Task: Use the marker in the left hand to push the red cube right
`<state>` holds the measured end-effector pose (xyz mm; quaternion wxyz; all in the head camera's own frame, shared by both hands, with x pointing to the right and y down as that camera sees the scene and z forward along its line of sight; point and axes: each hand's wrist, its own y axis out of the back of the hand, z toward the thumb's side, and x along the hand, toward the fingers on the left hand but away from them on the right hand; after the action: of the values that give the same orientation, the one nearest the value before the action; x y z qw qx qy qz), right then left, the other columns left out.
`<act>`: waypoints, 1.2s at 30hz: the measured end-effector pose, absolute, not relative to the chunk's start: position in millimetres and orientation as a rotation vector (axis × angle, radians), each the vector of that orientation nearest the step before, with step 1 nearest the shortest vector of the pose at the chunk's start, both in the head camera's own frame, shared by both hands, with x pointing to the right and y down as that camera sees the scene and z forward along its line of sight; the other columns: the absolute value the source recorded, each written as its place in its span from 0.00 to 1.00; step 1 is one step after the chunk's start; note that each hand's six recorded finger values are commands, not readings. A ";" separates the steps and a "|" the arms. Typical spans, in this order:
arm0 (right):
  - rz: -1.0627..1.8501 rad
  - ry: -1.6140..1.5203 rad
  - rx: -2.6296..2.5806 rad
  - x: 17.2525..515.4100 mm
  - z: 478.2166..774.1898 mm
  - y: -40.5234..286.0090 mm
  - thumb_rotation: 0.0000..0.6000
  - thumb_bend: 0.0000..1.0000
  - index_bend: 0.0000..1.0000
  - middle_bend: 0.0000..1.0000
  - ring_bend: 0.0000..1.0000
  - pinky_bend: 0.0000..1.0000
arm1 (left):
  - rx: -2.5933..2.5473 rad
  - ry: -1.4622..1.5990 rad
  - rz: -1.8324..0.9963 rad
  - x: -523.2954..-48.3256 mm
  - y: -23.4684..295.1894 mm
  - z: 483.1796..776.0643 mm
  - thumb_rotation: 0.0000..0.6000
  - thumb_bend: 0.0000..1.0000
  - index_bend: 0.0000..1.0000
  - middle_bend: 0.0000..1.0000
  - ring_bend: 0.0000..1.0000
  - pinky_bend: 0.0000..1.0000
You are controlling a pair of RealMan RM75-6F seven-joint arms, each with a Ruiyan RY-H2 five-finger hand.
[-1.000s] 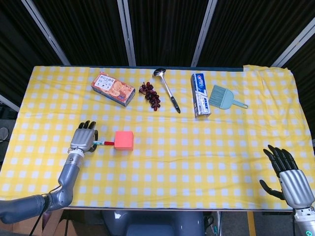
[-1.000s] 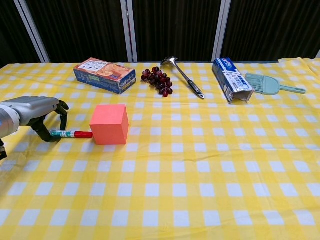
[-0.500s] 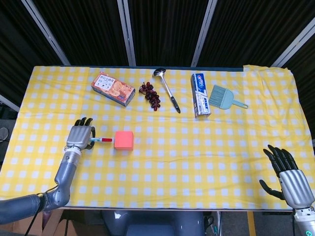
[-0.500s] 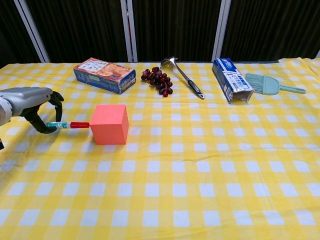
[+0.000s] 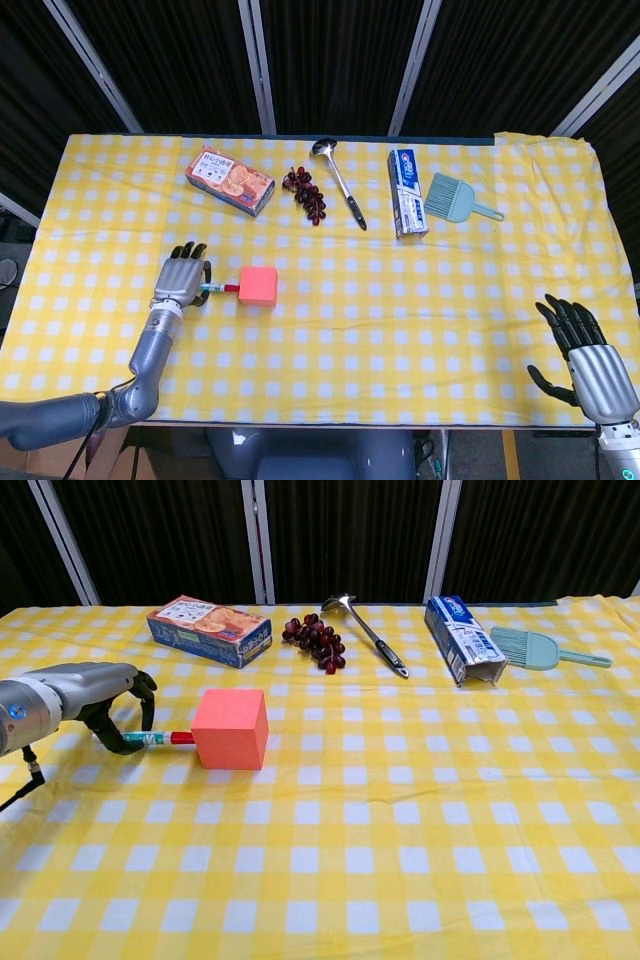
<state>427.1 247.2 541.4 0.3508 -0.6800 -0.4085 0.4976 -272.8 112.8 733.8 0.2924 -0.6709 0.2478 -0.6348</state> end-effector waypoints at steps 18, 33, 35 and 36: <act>1.285 -1.064 -1.760 427.8 540.4 246.8 1.00 0.34 0.00 0.00 0.00 0.06 | -1.809 0.643 -1.688 -248.4 109.7 737.1 1.00 0.46 0.58 0.08 0.00 0.09; 1.280 -1.061 -1.762 426.7 540.4 246.9 1.00 0.34 0.00 0.00 0.00 0.06 | -1.836 0.639 -1.657 -227.3 108.8 735.2 1.00 0.46 0.57 0.08 0.00 0.09; 1.279 -1.059 -1.761 426.5 540.3 247.1 1.00 0.34 0.00 0.00 0.00 0.06 | -1.845 0.636 -1.653 -222.4 110.2 735.9 1.00 0.46 0.57 0.08 0.00 0.09; 1.279 -1.060 -1.761 426.5 540.3 247.1 1.00 0.34 0.00 0.00 0.00 0.06 | -1.849 0.635 -1.650 -220.2 110.8 736.1 1.00 0.46 0.57 0.08 0.00 0.09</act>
<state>426.5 247.1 540.3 0.3525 -0.6808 -0.4095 0.4945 -220.2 110.8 736.1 0.2875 -0.6922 0.2376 -0.6178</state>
